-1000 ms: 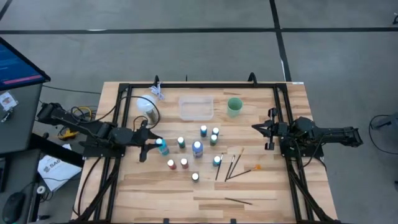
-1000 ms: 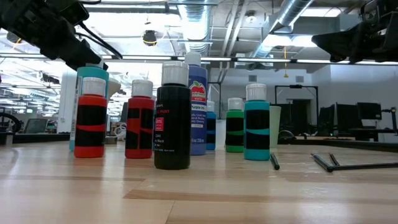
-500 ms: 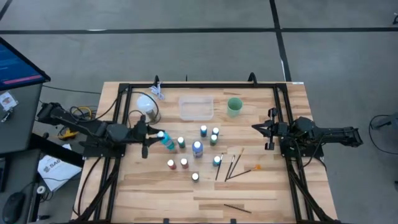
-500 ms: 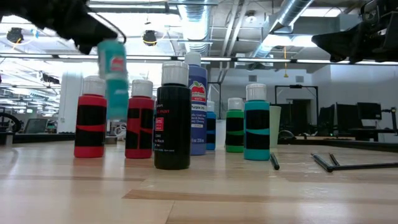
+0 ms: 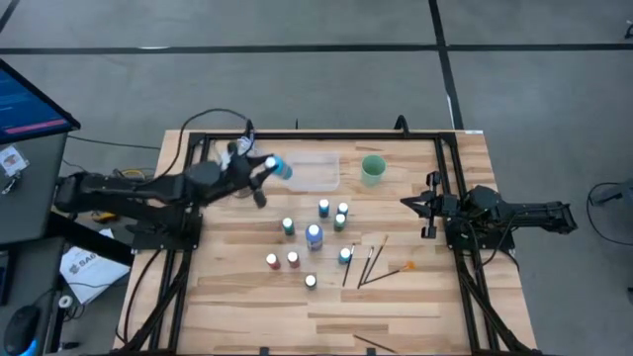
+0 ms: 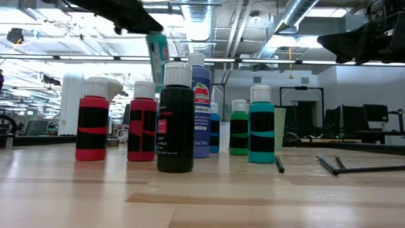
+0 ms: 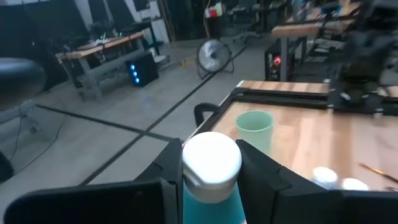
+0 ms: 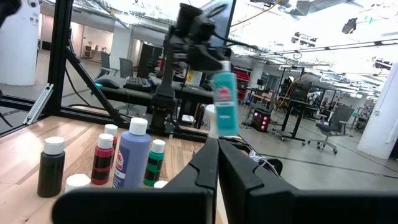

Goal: Pick & Place Paint Supplies
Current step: Put the large light blue paint bottle into the bin

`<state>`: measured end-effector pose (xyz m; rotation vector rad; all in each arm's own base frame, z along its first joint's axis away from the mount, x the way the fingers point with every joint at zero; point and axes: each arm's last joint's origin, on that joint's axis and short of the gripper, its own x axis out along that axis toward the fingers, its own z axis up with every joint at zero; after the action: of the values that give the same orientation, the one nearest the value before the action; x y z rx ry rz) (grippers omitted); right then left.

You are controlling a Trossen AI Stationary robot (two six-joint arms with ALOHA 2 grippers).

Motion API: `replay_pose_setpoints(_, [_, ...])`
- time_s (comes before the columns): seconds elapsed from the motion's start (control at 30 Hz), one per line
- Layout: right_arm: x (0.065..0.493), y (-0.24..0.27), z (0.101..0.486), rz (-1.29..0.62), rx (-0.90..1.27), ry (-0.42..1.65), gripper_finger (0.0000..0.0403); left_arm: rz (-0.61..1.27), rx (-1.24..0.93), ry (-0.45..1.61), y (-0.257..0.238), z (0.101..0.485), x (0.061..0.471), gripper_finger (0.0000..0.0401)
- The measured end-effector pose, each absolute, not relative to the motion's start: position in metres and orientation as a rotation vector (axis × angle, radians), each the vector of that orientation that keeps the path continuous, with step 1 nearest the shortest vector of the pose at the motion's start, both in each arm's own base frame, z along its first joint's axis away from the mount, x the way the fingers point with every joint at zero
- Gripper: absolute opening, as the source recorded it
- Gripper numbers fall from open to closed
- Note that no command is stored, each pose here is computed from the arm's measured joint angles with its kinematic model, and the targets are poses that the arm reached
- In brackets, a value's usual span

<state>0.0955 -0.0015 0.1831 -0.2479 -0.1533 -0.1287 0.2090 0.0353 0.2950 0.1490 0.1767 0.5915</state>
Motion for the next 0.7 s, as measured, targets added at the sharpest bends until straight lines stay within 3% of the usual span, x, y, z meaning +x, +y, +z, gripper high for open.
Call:
replay_pose_setpoints(0.37, [0.095, -0.001, 0.183, -0.128, -0.248, -0.153, 0.0006, 0.653, 0.083, 0.327, 0.102, 0.267, 0.230, 0.0078])
replay_pose_setpoints(0.7, [0.095, -0.002, 0.183, -0.129, -0.248, -0.153, 0.0006, 0.589, 0.062, 0.255, 0.120, 0.260, 0.243, 0.0079])
